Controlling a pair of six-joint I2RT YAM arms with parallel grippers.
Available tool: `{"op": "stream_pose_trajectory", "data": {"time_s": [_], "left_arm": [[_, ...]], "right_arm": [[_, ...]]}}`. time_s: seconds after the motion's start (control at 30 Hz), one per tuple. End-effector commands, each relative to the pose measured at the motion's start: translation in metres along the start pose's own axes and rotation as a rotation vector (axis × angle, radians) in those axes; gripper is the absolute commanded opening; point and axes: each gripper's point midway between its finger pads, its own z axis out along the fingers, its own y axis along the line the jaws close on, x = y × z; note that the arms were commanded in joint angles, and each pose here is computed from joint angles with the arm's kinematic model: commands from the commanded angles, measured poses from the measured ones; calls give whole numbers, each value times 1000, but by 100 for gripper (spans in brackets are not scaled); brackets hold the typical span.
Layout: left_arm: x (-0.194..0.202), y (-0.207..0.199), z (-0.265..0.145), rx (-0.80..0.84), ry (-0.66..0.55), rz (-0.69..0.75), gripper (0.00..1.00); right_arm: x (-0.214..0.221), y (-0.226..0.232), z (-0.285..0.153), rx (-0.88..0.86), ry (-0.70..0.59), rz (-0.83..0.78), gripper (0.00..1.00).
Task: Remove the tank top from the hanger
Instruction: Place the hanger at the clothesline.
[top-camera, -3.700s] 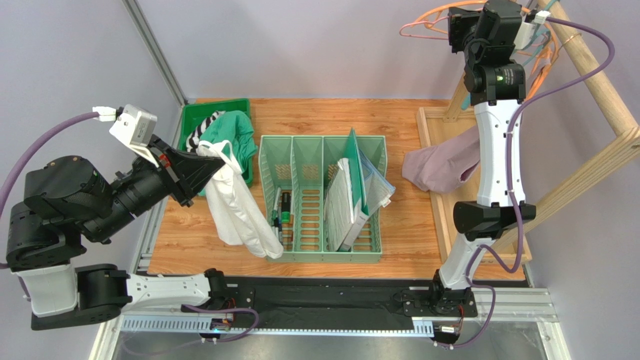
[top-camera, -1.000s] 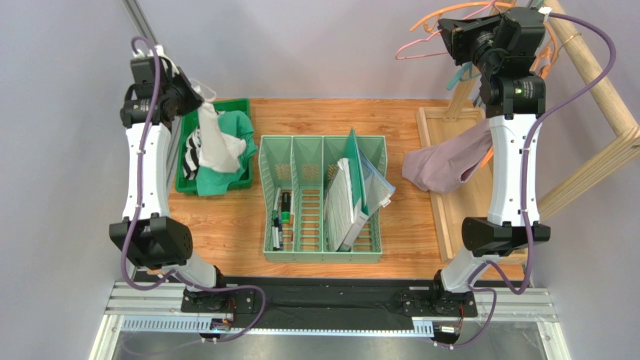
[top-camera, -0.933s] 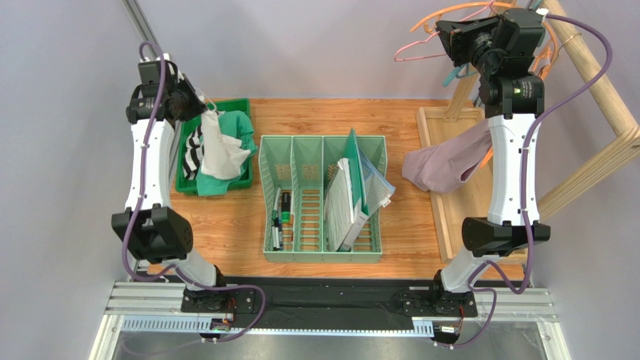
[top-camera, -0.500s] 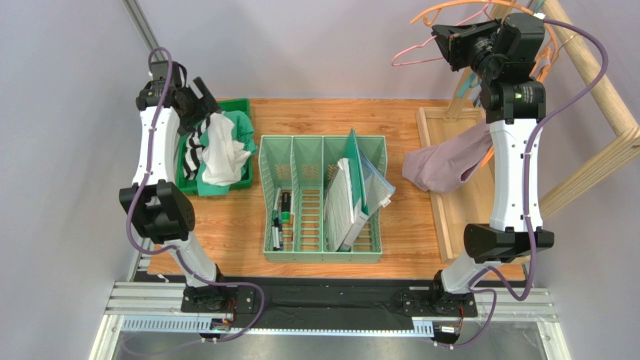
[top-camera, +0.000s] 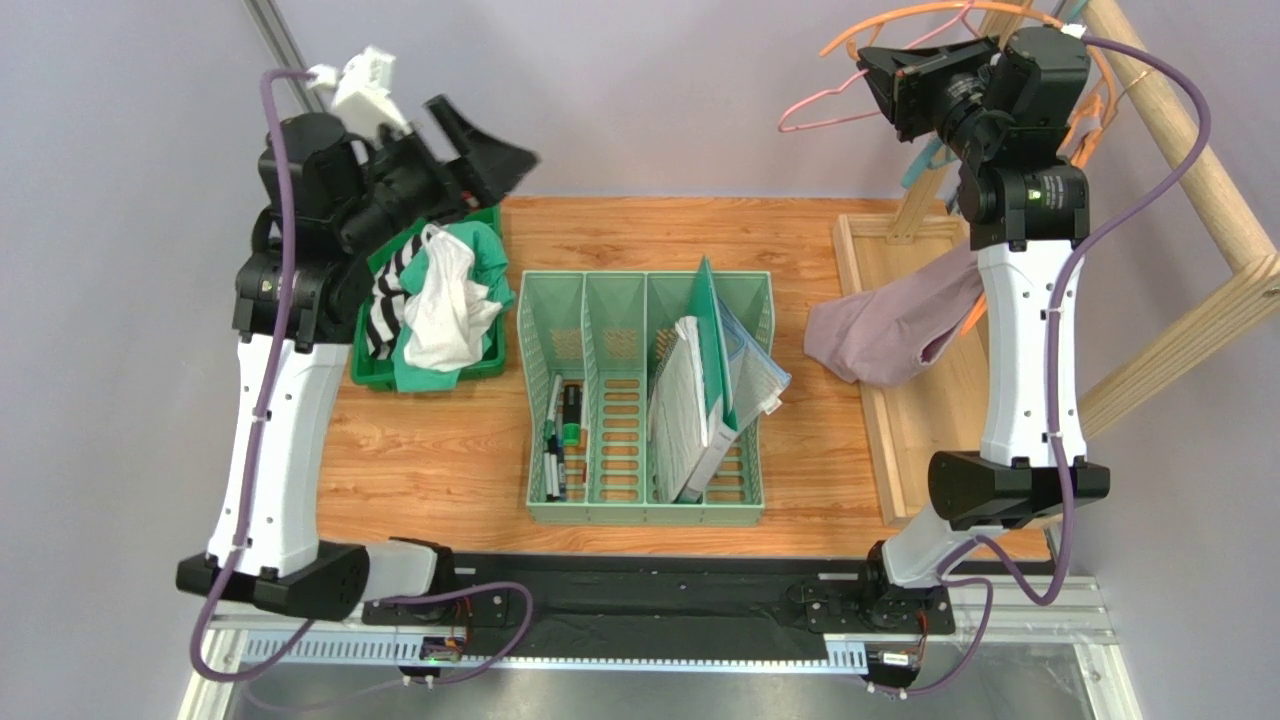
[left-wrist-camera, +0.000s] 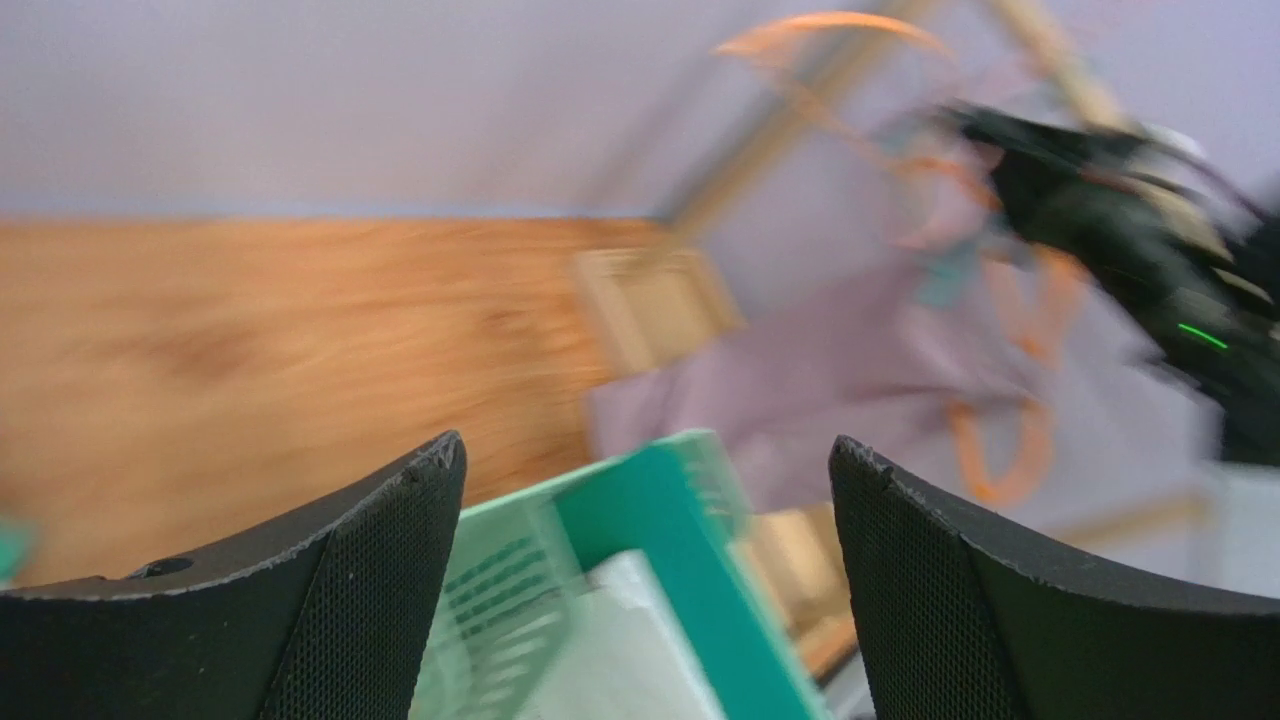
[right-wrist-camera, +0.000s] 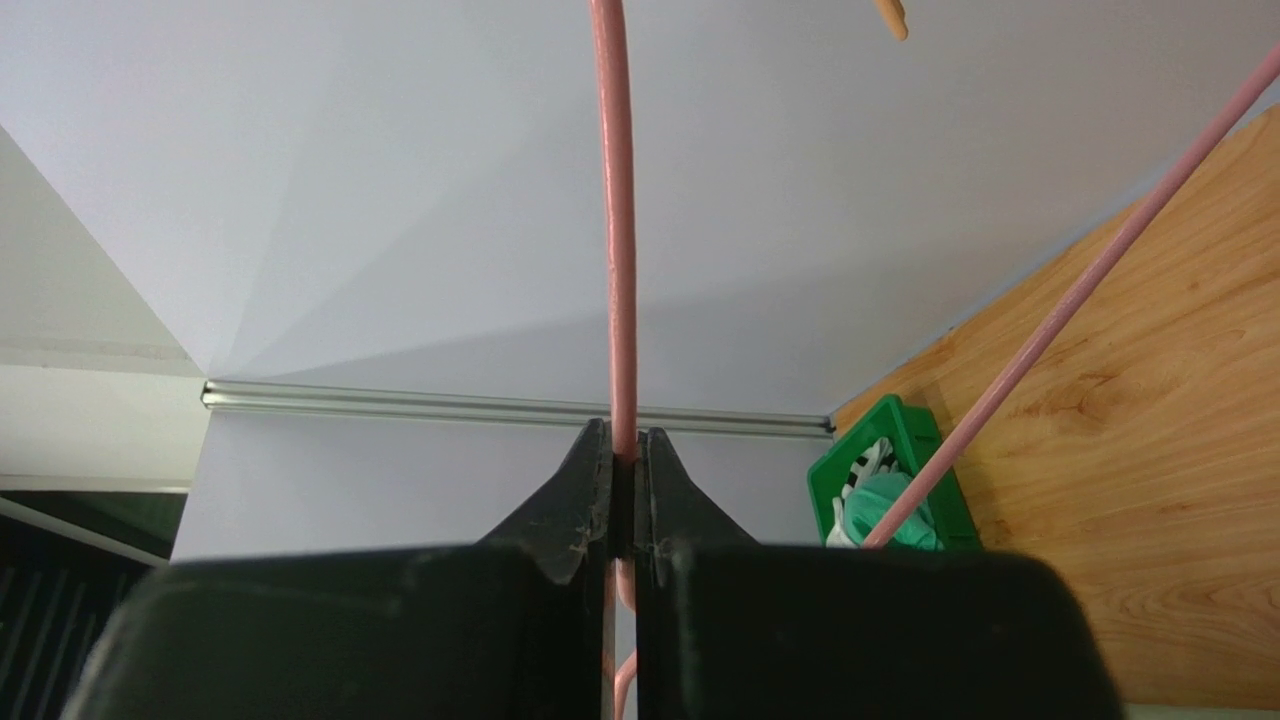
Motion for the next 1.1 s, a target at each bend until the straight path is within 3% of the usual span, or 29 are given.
{"op": "stream_pose_trajectory", "data": {"time_s": [0.0, 0.03, 0.07, 0.2, 0.53, 0.63, 0.7, 0.73, 0.8, 0.83, 0.87, 0.93, 0.97, 1.07], "left_arm": [[4, -138, 8, 465, 3, 200, 94], [-1, -161, 3, 525, -24, 228, 94], [23, -180, 18, 592, 24, 268, 93], [48, -224, 36, 695, 13, 377, 93], [112, -232, 90, 693, 141, 399, 96], [121, -234, 94, 699, 157, 397, 89], [123, -234, 95, 696, 157, 401, 80], [124, -232, 100, 678, 154, 399, 65], [121, -230, 103, 653, 142, 393, 49], [121, -230, 104, 649, 141, 390, 30], [120, -230, 104, 648, 140, 388, 27], [121, -229, 106, 643, 143, 382, 5], [123, -229, 107, 644, 148, 381, 0], [125, -230, 107, 642, 154, 375, 0]], "right_arm": [[18, 9, -9, -39, 57, -49, 0], [20, 9, -10, -37, 64, -52, 0], [24, 8, -11, -32, 70, -55, 0], [41, 8, -26, -30, 102, -71, 0], [55, 2, -55, -24, 125, -79, 0], [57, 6, -58, -33, 130, -79, 0], [58, 7, -60, -38, 135, -78, 0], [59, 8, -61, -42, 137, -80, 0], [62, 7, -63, -37, 148, -84, 0], [64, 4, -62, -30, 152, -84, 0], [67, 1, -62, -22, 157, -83, 0], [70, -2, -63, -17, 166, -86, 0], [73, -6, -62, -10, 173, -84, 0], [77, -7, -61, -14, 188, -89, 3]]}}
